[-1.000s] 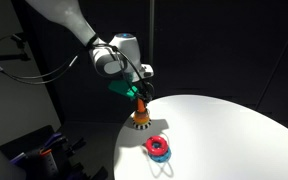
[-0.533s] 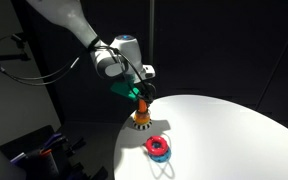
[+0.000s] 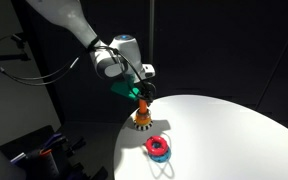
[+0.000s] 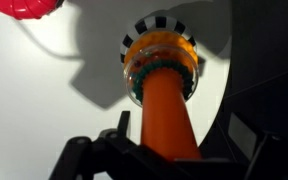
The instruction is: Remove the green ring from the orange rod and put it on the table
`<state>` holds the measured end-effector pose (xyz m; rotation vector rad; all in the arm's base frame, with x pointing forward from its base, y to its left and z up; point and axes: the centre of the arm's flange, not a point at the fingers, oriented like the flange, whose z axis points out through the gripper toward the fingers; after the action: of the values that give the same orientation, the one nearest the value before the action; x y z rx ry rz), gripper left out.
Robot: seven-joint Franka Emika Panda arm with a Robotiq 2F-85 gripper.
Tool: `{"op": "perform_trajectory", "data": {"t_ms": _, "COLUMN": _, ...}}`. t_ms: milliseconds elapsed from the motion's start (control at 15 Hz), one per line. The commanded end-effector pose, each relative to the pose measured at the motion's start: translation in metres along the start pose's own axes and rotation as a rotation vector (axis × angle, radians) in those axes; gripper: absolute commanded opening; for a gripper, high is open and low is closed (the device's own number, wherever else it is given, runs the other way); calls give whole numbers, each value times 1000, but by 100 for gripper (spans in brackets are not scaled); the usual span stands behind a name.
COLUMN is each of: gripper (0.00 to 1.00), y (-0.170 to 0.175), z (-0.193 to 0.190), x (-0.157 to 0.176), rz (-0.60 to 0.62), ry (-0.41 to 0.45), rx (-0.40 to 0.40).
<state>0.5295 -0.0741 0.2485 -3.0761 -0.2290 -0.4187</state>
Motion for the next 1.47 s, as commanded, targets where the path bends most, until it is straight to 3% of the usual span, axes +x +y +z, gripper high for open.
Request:
{"op": "perform_trajectory", "data": {"t_ms": 0, "gripper": 100, "y": -4, "z": -22, "x": -12, "rz": -11, "ry": 41, "rx": -3}}
{"op": "perform_trajectory", "data": {"t_ms": 533, "gripper": 100, "y": -2, "z": -27, "x": -35, "rz": 5, "ry": 37, "rx": -30}}
{"op": "perform_trajectory", "data": {"t_ms": 1400, "gripper": 100, "y": 9, "z": 14, "x": -37, "rz": 14, "ry": 0, "rx": -20}}
